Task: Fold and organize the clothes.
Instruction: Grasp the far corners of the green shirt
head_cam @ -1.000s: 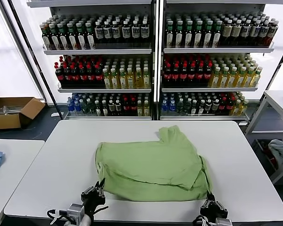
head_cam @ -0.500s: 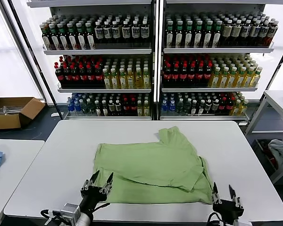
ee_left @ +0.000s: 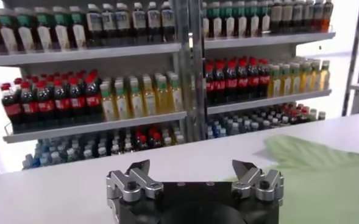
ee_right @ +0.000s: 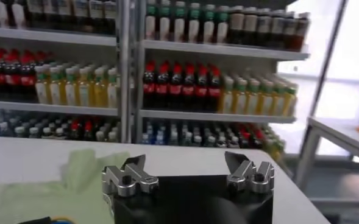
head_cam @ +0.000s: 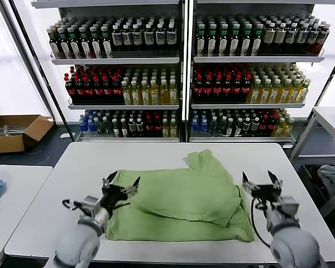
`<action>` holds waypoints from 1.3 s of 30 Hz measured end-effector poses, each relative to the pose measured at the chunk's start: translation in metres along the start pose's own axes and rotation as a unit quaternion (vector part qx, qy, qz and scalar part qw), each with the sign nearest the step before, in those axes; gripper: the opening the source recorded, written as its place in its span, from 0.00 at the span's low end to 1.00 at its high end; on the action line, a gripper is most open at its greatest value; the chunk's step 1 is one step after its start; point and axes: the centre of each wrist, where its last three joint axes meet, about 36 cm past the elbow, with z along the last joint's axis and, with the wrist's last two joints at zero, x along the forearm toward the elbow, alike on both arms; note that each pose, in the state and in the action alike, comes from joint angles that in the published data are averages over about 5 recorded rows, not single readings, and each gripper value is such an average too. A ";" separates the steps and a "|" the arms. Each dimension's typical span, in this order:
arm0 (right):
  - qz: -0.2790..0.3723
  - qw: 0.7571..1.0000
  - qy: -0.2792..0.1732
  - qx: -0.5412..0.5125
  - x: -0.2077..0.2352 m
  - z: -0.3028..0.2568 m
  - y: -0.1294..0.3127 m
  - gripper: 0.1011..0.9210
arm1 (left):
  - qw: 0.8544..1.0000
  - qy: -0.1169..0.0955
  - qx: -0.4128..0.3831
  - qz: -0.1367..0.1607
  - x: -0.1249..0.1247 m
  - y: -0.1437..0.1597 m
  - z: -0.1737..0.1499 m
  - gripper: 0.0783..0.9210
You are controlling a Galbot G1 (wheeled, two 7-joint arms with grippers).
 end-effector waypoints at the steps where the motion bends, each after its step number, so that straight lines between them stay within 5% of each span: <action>1: 0.000 1.000 0.001 0.001 -0.013 -0.004 0.001 0.88 | 1.000 0.005 -0.001 -0.002 -0.010 0.004 -0.001 0.88; 8: -0.003 1.000 0.010 0.007 -0.082 -0.024 0.015 0.88 | 0.999 0.049 -0.009 -0.018 -0.067 0.026 -0.005 0.88; 14: -0.003 0.999 0.034 0.008 -0.118 -0.020 0.032 0.88 | 0.997 0.073 -0.012 -0.033 -0.091 0.037 -0.006 0.88; 39: -0.028 0.994 0.103 -0.001 -0.172 0.016 0.093 0.88 | 0.991 0.124 -0.004 -0.053 -0.103 0.047 0.022 0.88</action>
